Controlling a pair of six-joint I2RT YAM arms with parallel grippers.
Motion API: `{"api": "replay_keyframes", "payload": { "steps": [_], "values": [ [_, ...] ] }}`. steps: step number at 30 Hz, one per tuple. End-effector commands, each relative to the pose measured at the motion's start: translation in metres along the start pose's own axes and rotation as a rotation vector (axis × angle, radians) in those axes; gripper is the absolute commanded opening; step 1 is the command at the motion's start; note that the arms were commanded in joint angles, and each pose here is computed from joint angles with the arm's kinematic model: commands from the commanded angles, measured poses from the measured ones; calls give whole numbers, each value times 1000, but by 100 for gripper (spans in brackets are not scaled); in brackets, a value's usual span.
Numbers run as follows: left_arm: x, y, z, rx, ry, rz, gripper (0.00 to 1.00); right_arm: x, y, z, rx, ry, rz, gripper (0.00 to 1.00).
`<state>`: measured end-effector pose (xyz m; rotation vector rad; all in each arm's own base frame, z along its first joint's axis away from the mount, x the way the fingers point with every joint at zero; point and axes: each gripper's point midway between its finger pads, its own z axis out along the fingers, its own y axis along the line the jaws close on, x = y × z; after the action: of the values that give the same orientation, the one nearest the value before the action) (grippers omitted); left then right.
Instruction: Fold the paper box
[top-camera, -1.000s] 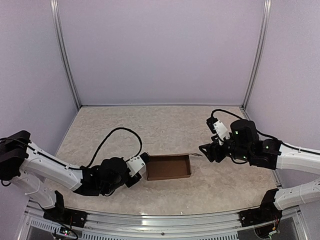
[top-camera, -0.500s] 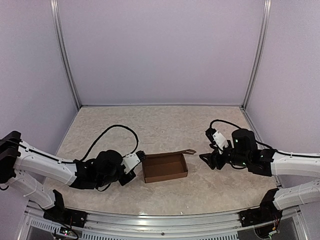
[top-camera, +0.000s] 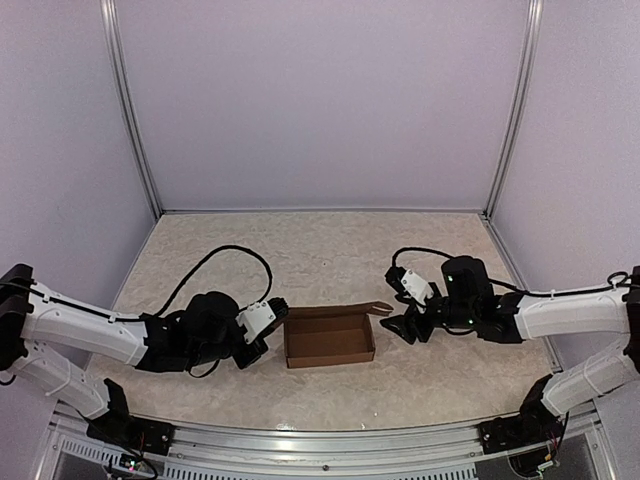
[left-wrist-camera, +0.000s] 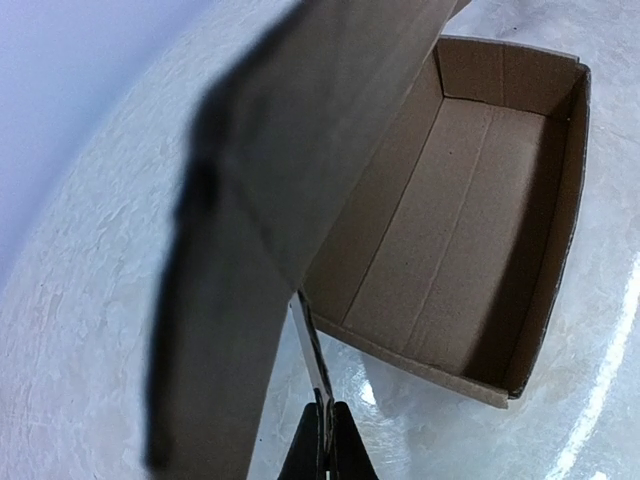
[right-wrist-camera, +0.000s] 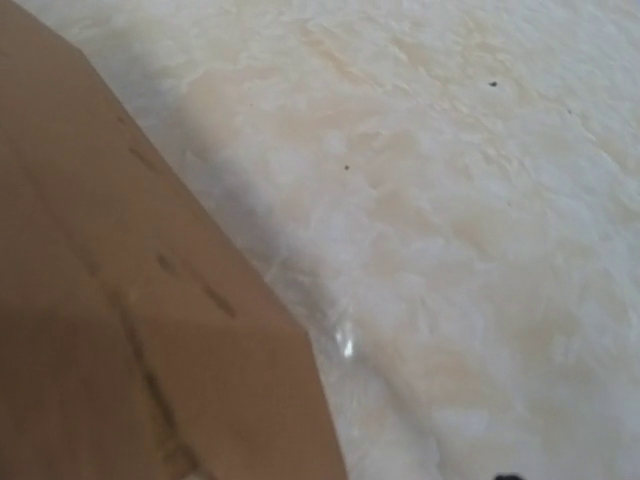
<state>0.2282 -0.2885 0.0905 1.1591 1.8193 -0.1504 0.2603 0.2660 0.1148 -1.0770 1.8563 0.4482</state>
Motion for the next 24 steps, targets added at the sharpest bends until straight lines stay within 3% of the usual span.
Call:
{"api": "replay_keyframes", "payload": {
  "steps": [1, 5, 10, 24],
  "values": [
    [-8, 1, -3, 22, -17, -13, 0, -20, -3, 12, -23, -63, -80, 71],
    [-7, 1, -4, 26, -18, -17, 0, -25, 0, 17, -46, -81, -85, 66],
    [-6, 2, -4, 23, -20, -22, 0, -25, 4, 18, -75, -79, -80, 46],
    [-12, 10, -10, 2, -42, -52, 0, -11, 5, 14, -63, -49, -36, 31]
  ]
}}
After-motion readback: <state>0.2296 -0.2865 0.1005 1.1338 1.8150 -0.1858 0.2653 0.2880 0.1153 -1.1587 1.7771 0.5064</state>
